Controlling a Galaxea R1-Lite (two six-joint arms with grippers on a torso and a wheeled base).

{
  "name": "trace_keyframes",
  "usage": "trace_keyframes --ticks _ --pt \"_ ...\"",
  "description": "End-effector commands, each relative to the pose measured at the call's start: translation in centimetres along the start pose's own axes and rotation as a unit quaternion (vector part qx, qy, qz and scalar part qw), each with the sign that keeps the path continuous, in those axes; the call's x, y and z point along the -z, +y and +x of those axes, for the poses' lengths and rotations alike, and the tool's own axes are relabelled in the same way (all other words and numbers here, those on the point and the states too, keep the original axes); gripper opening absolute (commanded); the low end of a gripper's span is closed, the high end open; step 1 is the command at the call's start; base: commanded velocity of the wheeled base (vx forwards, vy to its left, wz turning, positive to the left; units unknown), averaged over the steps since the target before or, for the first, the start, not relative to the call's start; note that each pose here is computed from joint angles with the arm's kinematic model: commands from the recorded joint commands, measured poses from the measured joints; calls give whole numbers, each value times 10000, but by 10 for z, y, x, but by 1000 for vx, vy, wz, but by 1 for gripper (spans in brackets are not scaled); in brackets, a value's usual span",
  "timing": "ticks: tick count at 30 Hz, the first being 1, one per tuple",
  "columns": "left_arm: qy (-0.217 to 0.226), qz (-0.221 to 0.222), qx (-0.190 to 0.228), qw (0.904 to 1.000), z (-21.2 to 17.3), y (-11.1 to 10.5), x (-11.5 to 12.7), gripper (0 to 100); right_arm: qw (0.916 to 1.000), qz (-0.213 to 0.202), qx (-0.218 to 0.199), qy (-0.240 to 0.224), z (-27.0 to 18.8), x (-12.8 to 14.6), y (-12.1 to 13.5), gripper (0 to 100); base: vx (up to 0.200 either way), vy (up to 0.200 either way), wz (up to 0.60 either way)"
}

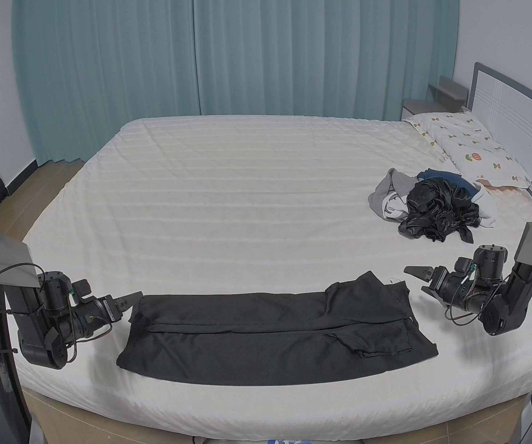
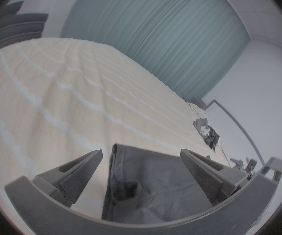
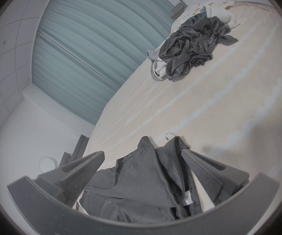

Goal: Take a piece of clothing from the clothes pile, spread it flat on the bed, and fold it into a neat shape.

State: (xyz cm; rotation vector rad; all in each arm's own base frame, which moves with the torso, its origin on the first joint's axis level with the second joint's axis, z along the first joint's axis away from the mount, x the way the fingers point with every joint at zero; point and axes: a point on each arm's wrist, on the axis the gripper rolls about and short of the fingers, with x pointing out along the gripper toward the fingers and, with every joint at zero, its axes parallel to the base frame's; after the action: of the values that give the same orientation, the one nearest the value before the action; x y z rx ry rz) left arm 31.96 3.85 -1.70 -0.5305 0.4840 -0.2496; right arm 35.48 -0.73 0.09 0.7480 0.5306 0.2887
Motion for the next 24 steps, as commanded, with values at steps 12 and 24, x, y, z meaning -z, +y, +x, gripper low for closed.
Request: trace_keyframes --ticks 12,24 --pt "-160 -1525 -243 9879 48 -21 -36 100 9990 324 -81 293 47 -6 7 100 0 0 0" --pt "-35 -1757 -229 9842 62 -14 -34 100 9978 521 165 363 36 -1 -6 100 0 0 0"
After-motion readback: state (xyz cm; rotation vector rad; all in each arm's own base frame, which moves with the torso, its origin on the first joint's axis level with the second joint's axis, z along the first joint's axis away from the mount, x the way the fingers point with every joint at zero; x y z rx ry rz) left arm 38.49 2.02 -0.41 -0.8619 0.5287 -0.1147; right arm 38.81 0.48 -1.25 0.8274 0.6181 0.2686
